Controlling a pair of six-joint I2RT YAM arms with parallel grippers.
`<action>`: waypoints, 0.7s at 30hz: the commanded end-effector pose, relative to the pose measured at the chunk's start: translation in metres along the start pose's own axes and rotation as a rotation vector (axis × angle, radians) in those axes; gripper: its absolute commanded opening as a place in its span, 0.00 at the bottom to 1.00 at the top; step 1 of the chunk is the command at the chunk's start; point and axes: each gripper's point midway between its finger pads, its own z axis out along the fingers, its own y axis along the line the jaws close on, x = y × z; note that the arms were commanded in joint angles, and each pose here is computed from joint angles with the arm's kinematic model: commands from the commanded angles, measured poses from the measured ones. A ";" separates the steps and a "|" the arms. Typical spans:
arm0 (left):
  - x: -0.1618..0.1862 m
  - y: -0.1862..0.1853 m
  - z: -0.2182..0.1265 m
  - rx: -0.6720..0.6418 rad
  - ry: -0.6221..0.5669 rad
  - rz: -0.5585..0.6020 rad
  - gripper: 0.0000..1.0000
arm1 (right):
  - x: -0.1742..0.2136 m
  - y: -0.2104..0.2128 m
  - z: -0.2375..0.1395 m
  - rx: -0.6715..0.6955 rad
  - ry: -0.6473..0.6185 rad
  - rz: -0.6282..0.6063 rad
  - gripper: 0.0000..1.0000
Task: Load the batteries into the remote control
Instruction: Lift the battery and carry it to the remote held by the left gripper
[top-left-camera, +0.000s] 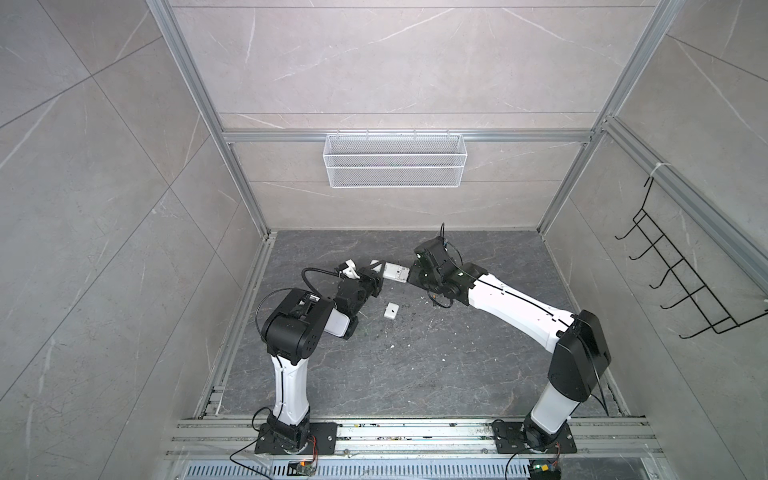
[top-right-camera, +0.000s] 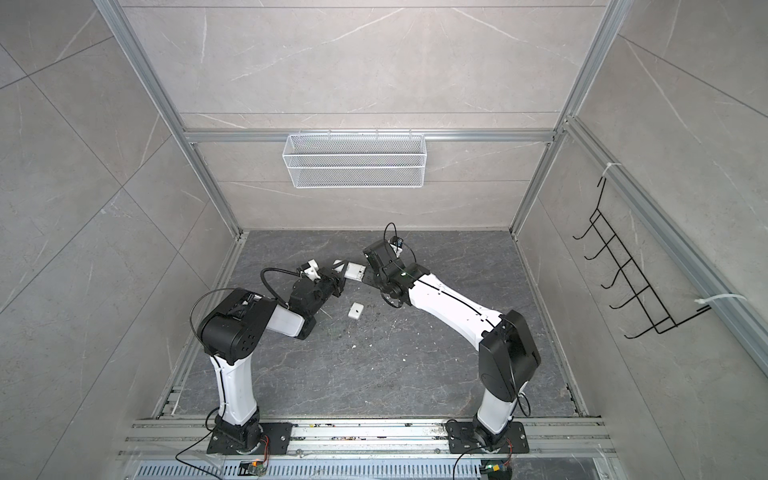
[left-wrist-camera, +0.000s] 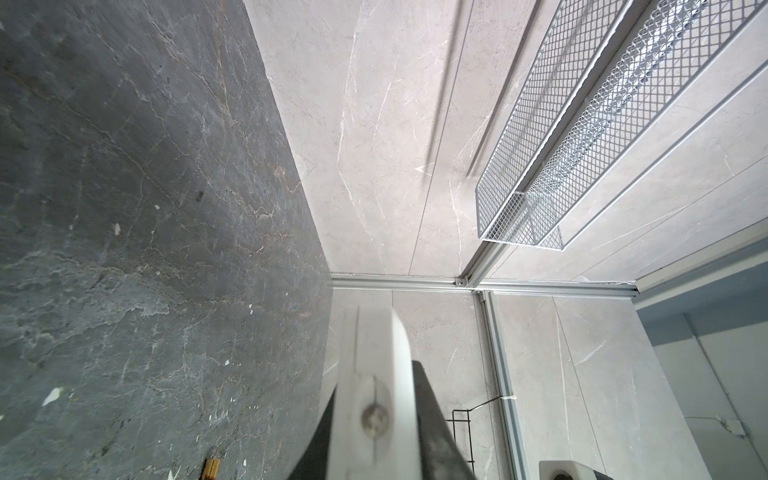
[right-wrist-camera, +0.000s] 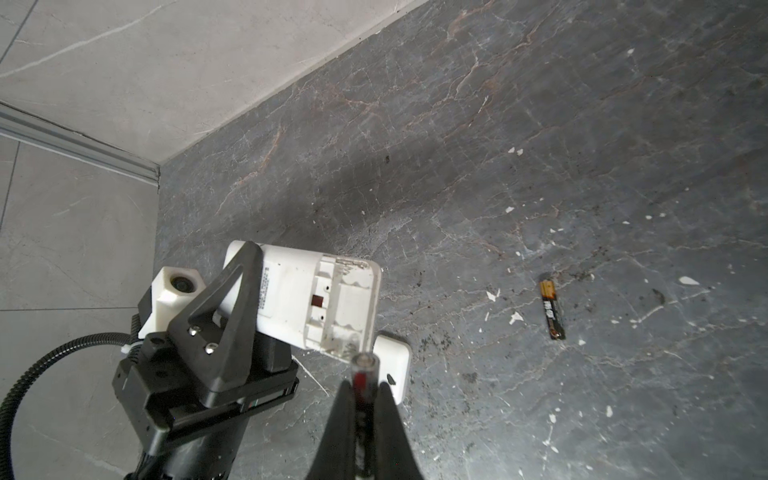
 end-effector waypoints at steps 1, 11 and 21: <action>0.001 -0.030 0.000 0.089 -0.007 0.019 0.00 | -0.011 0.012 0.006 -0.003 -0.038 -0.015 0.00; 0.004 -0.037 -0.004 0.101 0.001 0.012 0.00 | -0.006 0.021 0.029 0.005 0.006 -0.067 0.00; 0.003 -0.046 -0.008 0.116 -0.007 0.026 0.00 | 0.000 0.018 0.042 0.026 0.022 -0.100 0.00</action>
